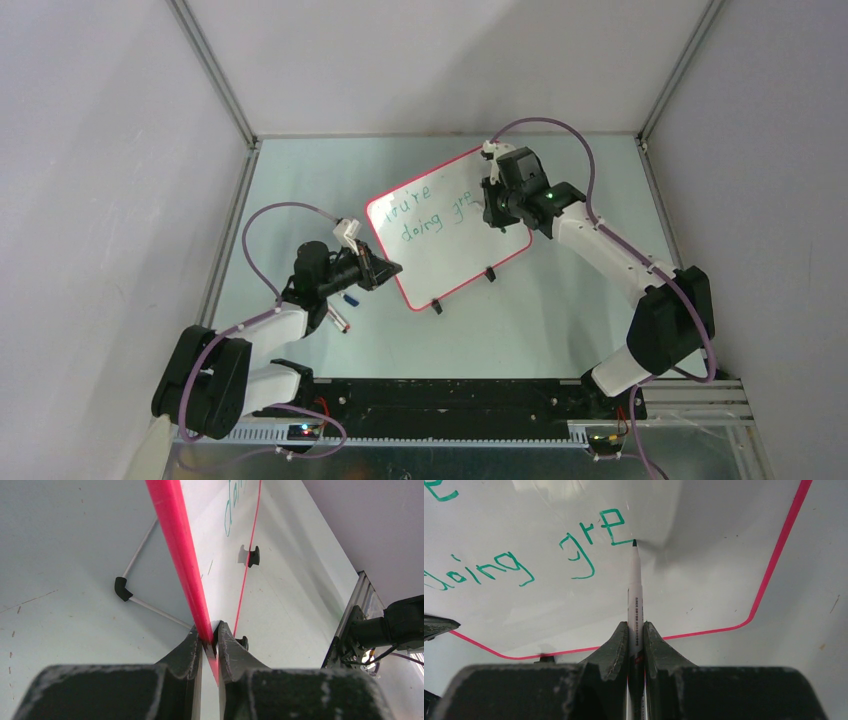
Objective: Write a sentence on the whiteboard
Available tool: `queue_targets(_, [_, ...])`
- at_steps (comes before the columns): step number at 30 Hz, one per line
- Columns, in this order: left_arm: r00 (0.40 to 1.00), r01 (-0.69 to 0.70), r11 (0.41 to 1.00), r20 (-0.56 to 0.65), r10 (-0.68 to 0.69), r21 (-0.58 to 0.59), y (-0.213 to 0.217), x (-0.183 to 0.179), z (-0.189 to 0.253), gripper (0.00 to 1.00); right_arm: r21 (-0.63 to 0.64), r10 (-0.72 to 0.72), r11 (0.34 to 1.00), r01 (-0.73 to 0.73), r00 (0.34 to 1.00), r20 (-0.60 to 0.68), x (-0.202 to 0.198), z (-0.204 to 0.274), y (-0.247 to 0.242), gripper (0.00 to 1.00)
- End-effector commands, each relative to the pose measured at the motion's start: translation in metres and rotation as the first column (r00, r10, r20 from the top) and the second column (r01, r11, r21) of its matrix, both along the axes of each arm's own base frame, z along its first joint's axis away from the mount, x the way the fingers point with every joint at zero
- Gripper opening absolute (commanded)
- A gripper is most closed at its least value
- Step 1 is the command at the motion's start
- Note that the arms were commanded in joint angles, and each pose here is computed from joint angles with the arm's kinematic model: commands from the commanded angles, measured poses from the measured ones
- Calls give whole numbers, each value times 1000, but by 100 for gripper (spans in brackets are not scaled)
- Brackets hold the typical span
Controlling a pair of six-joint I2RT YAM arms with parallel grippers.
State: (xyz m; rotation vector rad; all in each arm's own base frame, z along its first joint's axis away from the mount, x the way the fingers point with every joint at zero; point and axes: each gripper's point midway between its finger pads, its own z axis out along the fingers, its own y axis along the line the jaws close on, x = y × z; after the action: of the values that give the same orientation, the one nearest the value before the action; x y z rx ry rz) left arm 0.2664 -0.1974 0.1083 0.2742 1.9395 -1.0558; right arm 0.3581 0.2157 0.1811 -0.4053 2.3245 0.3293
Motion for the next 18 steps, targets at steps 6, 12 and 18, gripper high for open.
queue_targets(6, [994, -107, 985, 12, 106, 134, 23, 15, -22, 20, 80, 0, 997, -8, 995, 100, -4, 44, 4, 0])
queue_targets(12, [984, -177, 974, 49, 172, 143, 34, 14, -16, 42, 99, 38, 994, -48, 994, 99, -18, 53, 11, 0])
queue_targets(18, [947, -316, 943, 98, 306, 108, 56, 8, -4, 63, 109, 71, 991, -83, 992, 108, -32, 61, 18, 0])
